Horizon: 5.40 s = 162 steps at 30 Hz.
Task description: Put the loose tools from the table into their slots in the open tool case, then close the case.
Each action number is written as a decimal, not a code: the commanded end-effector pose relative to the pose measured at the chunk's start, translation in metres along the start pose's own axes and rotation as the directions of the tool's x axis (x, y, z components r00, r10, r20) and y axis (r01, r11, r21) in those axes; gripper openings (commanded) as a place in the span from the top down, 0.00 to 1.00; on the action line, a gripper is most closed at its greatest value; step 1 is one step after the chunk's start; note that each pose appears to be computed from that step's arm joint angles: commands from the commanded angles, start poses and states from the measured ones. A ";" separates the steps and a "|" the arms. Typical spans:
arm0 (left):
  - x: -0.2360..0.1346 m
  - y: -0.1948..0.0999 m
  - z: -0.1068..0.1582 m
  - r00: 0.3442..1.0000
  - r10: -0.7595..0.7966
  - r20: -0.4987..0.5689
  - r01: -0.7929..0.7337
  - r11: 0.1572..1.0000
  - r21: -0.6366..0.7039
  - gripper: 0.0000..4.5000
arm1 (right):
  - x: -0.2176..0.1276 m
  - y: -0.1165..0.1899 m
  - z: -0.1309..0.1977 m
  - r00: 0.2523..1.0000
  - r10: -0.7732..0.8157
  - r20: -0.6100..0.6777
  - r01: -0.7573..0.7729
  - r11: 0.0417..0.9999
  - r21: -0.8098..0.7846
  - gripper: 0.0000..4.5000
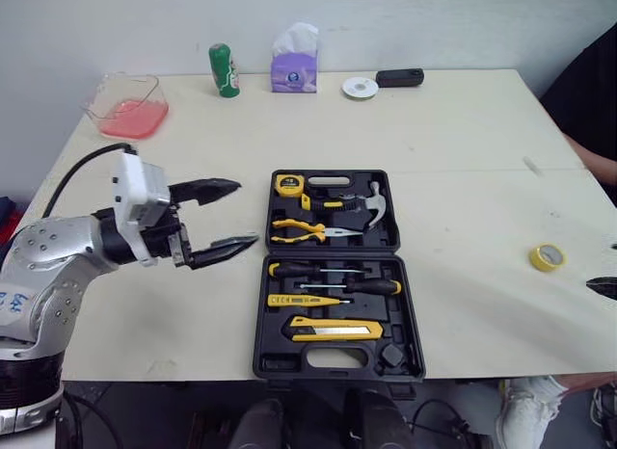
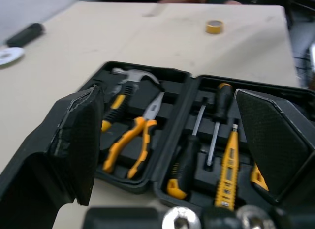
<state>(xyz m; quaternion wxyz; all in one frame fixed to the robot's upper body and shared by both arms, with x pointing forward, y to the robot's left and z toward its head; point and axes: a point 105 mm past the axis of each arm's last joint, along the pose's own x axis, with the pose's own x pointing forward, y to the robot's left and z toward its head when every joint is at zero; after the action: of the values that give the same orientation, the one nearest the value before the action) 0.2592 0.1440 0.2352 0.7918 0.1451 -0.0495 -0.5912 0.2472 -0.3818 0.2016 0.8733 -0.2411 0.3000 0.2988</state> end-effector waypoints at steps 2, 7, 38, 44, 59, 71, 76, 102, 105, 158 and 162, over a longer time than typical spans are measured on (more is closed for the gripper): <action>0.018 -0.024 0.010 0.983 -0.179 0.041 0.180 0.984 -0.006 0.01 | 0.014 0.006 0.010 0.993 0.086 -0.078 -0.089 0.995 -0.040 0.00; 0.041 -0.040 0.004 0.962 -0.268 0.058 0.267 0.963 0.016 0.01 | 0.033 -0.008 0.007 0.983 0.074 -0.170 -0.086 0.994 -0.069 0.00; 0.058 -0.058 0.006 0.936 -0.338 0.097 0.339 0.941 0.010 0.01 | 0.058 -0.030 -0.009 0.933 0.142 -0.330 -0.143 0.989 0.021 0.00; 0.057 -0.060 0.006 0.935 -0.342 0.095 0.343 0.939 0.008 0.01 | 0.064 -0.030 -0.011 0.931 0.145 -0.336 -0.143 0.989 0.032 0.00; 0.058 -0.059 0.007 0.937 -0.335 0.099 0.335 0.942 0.013 0.00 | 0.071 -0.032 -0.008 0.932 0.113 -0.345 -0.129 0.991 -0.022 0.83; 0.051 -0.057 0.000 0.940 -0.330 0.090 0.329 0.944 0.027 0.00 | 0.075 0.005 0.068 0.951 0.255 -0.176 -0.303 0.887 -0.349 0.99; 0.047 -0.061 -0.012 0.934 -0.354 0.043 0.353 0.935 0.038 0.00 | 0.081 0.078 0.100 0.873 0.469 -0.134 -0.475 0.755 -0.451 0.99; 0.036 -0.072 -0.039 0.937 -0.348 -0.036 0.349 0.937 0.032 0.00 | 0.097 0.218 0.070 0.587 0.738 -0.332 -0.763 0.367 -0.533 0.99; 0.036 -0.072 -0.039 0.938 -0.345 -0.035 0.346 0.938 0.028 0.00 | 0.105 0.216 0.068 0.610 0.724 -0.322 -0.745 0.387 -0.544 0.99; 0.029 -0.059 -0.047 0.958 -0.283 -0.058 0.285 0.958 0.033 0.00 | 0.073 0.206 0.102 0.513 0.828 0.226 -0.659 0.549 -0.515 0.47; 0.029 -0.056 -0.047 0.958 -0.279 -0.062 0.281 0.959 0.039 0.00 | 0.088 0.213 0.087 0.520 0.818 0.247 -0.657 0.568 -0.496 0.85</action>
<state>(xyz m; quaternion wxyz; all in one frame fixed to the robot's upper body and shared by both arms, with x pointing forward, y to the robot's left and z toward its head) 0.2277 0.1087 0.1650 0.7001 0.1687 -0.0068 -0.6938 0.1954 -0.1464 0.1555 0.6452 -0.1413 0.1138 0.7421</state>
